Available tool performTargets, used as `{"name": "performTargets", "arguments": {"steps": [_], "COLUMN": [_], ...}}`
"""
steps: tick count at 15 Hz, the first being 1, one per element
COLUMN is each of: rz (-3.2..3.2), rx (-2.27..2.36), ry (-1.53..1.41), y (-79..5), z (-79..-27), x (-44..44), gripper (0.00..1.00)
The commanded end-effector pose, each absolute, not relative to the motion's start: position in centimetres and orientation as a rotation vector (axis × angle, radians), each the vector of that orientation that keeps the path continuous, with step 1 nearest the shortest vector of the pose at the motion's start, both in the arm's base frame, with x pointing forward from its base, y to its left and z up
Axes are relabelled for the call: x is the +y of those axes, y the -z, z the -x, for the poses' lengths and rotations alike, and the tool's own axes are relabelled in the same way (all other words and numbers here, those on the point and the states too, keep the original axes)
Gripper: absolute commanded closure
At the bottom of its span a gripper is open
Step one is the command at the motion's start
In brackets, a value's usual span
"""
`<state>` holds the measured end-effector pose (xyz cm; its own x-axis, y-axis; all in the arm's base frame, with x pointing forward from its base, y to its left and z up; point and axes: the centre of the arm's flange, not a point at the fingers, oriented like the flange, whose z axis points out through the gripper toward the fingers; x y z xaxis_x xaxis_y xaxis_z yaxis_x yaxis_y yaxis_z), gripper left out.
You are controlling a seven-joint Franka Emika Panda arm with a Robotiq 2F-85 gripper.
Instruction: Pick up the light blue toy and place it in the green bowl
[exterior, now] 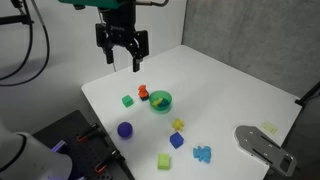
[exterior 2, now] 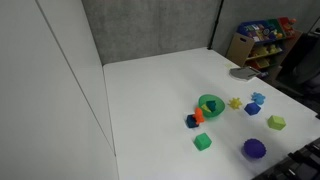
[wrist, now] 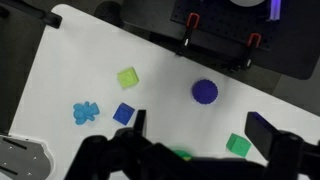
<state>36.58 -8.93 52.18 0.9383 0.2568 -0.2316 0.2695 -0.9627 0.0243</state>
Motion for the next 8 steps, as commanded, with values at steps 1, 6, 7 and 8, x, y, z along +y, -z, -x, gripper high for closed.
{"name": "performTargets", "arguments": {"steps": [1, 6, 7, 8], "rz": [-3.038, -3.029, -3.035, -3.035], "rx": [0.412, 0.370, 0.363, 0.350], "ry": [0.350, 0.319, 0.307, 0.296], "y": [-52.2, -51.8, -51.5, -51.1], "z": [-36.6, -37.7, -38.2, -39.1], "x": [-8.9, -8.7, -8.6, -8.5], "gripper": [0.00, 0.00, 0.00, 0.00]}}
